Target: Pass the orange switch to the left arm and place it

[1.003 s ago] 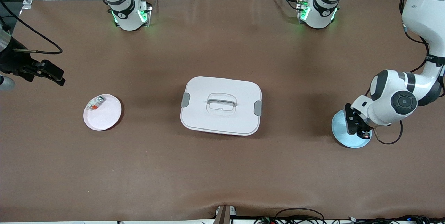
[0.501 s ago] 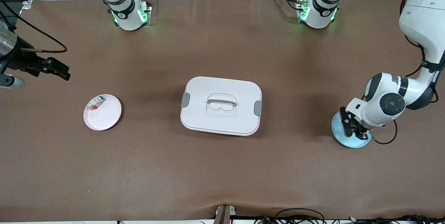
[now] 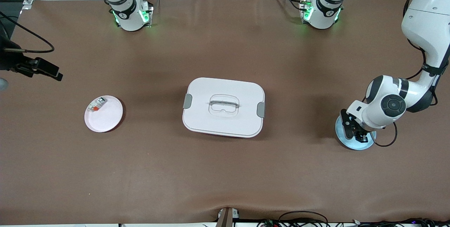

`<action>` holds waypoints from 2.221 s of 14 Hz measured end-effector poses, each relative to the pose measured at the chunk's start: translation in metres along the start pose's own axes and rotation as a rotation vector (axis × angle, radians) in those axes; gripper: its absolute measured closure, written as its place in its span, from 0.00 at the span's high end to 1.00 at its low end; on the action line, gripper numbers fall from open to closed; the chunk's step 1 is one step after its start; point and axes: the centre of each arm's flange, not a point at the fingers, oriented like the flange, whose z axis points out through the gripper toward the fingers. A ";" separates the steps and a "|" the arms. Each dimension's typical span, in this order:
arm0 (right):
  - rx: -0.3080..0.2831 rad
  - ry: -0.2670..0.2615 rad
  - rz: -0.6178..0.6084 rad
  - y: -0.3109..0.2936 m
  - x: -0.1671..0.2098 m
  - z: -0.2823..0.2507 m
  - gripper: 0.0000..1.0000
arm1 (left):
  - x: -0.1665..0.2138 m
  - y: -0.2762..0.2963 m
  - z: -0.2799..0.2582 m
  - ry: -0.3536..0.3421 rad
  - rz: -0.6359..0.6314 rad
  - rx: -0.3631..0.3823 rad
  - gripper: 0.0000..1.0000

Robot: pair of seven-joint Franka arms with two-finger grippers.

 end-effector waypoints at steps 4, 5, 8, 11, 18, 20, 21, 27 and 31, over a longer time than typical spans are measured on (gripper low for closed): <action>0.002 0.001 -0.023 -0.007 -0.001 -0.001 1.00 | 0.005 -0.011 -0.029 0.016 -0.019 0.043 0.87; 0.002 0.001 -0.024 -0.007 -0.001 -0.001 1.00 | 0.004 -0.014 -0.042 0.021 -0.043 0.042 0.99; -0.001 0.001 -0.027 -0.008 -0.001 -0.001 1.00 | -0.010 -0.023 -0.089 0.030 -0.131 0.031 1.00; -0.012 0.010 -0.028 -0.008 -0.003 -0.004 1.00 | -0.031 -0.033 -0.135 0.085 -0.258 -0.001 1.00; -0.044 0.091 -0.064 -0.017 -0.030 -0.010 1.00 | -0.081 -0.049 -0.219 0.124 -0.713 -0.064 1.00; -0.051 0.095 -0.085 -0.028 -0.032 -0.010 1.00 | -0.081 -0.048 -0.243 0.121 -0.867 -0.075 1.00; -0.053 0.096 -0.088 -0.029 -0.032 -0.010 1.00 | -0.081 -0.046 -0.255 0.115 -0.951 -0.079 1.00; -0.052 0.124 -0.075 -0.022 -0.030 -0.018 1.00 | -0.068 -0.029 -0.320 0.111 -1.228 -0.059 1.00; -0.049 0.159 -0.064 -0.017 -0.026 -0.033 1.00 | -0.060 -0.016 -0.350 0.091 -1.327 -0.051 1.00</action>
